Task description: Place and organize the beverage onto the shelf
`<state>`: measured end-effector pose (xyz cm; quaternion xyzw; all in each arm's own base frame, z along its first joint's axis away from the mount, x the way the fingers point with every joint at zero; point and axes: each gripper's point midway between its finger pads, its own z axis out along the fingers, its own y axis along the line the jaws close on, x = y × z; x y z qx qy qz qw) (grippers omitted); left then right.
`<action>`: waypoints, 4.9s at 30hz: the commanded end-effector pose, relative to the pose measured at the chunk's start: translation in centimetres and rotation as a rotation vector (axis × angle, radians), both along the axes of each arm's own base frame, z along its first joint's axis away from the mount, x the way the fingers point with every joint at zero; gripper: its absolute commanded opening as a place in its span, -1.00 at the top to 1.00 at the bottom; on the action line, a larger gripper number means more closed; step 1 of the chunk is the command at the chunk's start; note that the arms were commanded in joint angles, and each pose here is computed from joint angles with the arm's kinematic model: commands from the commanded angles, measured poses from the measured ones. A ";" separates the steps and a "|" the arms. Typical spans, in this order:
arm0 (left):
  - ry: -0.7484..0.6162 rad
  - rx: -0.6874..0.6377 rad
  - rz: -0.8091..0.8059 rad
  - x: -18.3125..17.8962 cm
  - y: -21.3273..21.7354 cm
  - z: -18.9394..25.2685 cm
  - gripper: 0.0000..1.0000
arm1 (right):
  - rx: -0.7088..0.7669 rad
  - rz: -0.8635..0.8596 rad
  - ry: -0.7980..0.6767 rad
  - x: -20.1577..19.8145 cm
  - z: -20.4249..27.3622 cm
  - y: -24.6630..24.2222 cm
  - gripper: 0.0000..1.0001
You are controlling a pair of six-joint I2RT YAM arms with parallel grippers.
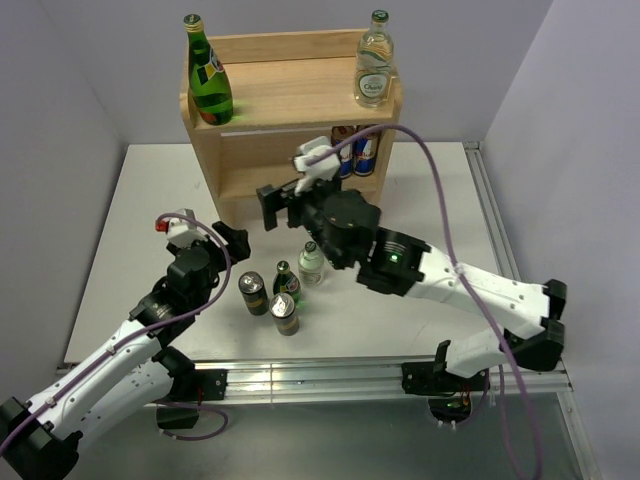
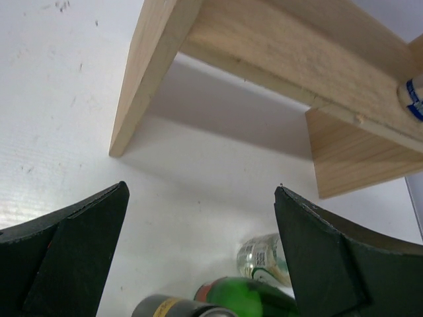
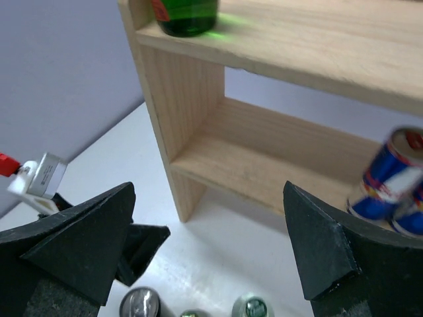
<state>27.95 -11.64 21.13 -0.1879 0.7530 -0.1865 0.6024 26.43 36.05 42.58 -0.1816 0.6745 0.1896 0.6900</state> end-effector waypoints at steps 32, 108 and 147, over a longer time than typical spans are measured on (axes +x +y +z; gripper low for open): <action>0.260 0.028 -0.051 -10.0 -5.3 -6.4 -0.99 | 0.256 -0.179 0.187 -4.8 -7.5 -14.5 -1.00; 0.096 0.315 0.261 -6.0 -4.7 -8.5 0.94 | 0.159 -0.190 0.285 -5.2 -16.4 -14.1 -1.00; -0.130 0.229 0.067 14.1 -2.8 13.0 0.99 | 0.165 -0.222 0.259 -5.7 -16.9 -17.0 -1.00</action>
